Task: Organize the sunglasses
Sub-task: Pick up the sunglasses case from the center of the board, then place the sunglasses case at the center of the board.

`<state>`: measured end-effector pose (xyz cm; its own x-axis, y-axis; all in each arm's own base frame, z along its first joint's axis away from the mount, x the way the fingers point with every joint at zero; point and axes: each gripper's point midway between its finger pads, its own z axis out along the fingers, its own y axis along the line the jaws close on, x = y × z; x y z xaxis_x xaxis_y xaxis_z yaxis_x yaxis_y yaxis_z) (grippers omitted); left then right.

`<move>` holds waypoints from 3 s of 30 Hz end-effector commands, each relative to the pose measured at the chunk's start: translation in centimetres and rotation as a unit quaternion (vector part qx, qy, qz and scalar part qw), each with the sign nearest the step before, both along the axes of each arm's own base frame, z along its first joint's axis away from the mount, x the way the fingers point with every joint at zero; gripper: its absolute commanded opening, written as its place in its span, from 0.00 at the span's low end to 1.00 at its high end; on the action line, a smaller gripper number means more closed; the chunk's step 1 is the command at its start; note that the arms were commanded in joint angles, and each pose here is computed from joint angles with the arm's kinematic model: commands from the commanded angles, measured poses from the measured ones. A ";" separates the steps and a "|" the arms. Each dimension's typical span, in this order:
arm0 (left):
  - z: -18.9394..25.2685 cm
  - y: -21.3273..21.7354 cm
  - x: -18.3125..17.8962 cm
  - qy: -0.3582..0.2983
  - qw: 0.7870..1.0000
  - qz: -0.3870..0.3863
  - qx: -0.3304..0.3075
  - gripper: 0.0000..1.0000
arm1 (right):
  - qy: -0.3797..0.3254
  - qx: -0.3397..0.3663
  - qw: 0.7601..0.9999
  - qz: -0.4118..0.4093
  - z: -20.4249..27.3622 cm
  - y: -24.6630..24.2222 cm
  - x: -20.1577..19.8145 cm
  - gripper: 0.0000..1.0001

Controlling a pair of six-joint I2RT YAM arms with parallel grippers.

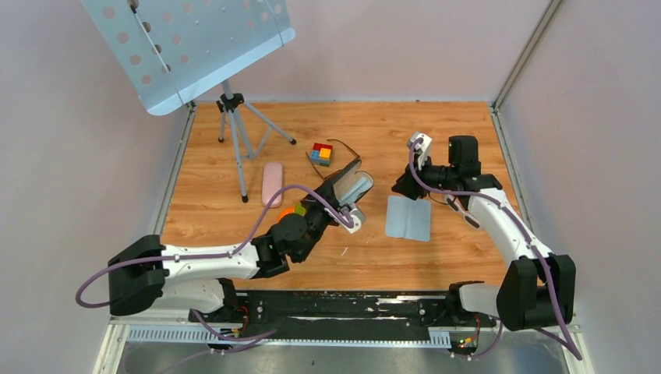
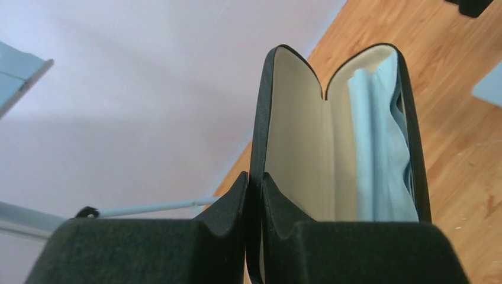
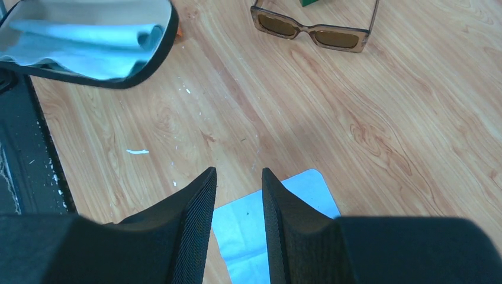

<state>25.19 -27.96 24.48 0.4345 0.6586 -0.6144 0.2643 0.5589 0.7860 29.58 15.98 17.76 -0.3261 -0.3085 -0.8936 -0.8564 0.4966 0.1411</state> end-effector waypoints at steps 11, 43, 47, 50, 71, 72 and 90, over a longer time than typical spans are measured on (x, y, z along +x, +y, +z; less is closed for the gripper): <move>-2.3 -0.2 -1.9 0.100 0.992 -0.068 0.024 0.00 | 0.005 0.077 0.995 0.057 5.1 1.9 -1.7 0.38; -9.0 4.6 -1.4 0.061 0.984 0.167 0.000 0.00 | 0.028 -0.056 0.998 0.005 -2.0 -0.8 5.0 0.36; -9.7 6.9 -1.2 0.042 0.964 0.260 -0.047 0.00 | 0.029 -0.059 0.998 0.011 -2.5 -0.8 4.8 0.36; -10.1 7.8 -1.4 0.029 0.952 0.299 -0.054 0.00 | 0.025 -0.062 0.998 0.013 -2.6 -0.9 4.6 0.36; -10.9 5.4 -1.7 0.078 0.958 0.270 -0.064 0.00 | 0.017 -0.058 0.998 0.015 -1.9 -0.8 4.0 0.36; -11.2 5.1 -1.5 0.111 0.958 0.255 -0.071 0.00 | 0.017 -0.058 0.998 0.015 -1.9 -0.8 4.0 0.36; -13.9 9.2 -1.8 0.198 0.915 0.301 -0.179 0.00 | 0.025 -0.063 0.997 0.022 -2.6 -0.3 3.2 0.37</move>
